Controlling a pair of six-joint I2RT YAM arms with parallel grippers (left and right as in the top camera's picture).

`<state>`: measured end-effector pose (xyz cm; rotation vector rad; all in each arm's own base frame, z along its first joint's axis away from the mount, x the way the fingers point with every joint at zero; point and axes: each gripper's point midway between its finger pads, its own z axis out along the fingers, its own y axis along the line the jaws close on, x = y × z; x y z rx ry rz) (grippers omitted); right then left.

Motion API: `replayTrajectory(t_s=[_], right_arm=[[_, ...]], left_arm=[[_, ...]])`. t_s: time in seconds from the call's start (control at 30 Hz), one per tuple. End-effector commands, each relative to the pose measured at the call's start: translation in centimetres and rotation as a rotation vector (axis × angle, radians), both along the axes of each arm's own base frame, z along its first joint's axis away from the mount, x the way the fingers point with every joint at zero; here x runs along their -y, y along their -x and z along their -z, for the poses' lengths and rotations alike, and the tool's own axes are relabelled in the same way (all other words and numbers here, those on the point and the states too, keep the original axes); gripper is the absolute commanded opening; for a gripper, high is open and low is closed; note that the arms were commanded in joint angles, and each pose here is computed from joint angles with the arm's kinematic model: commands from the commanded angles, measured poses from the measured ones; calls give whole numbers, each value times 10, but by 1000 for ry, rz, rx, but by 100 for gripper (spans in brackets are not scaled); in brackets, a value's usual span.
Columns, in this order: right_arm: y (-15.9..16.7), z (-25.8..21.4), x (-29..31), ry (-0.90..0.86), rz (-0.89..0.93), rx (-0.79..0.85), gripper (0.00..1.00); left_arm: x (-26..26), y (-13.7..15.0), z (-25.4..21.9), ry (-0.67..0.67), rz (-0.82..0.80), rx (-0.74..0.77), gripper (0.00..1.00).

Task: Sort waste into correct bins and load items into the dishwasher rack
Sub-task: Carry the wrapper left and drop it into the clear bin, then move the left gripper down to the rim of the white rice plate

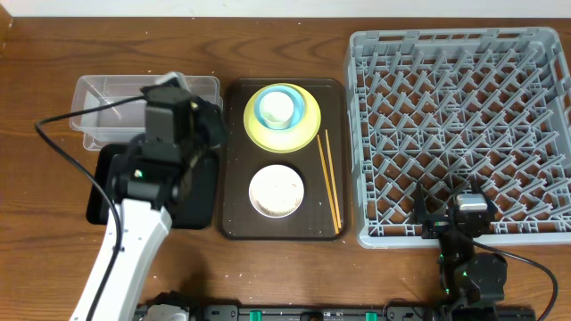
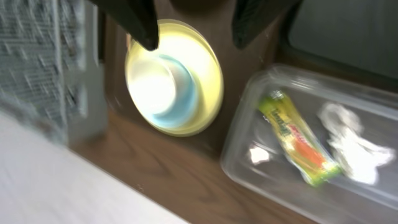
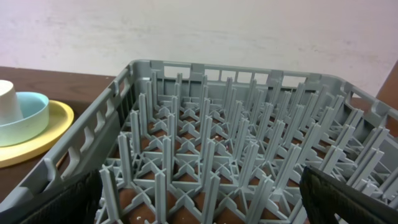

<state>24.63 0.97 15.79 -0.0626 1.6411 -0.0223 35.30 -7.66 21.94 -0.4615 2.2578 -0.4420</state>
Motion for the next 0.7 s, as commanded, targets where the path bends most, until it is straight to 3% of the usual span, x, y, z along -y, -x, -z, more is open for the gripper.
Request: replayTrajectory(t_s=[0.0, 0.1, 0.33, 0.67], right_arm=[[0, 0, 2, 11, 5, 1, 99], [0, 0, 2, 11, 5, 1, 99], [0, 0, 2, 11, 5, 1, 99], [0, 0, 2, 12, 5, 1, 99]], left_arm=[[26, 20, -2, 4, 95, -16, 37], [47, 40, 9, -15, 170, -81, 30], [78, 73, 49, -101, 294, -248, 25], [103, 93, 104, -196, 390, -436, 22]])
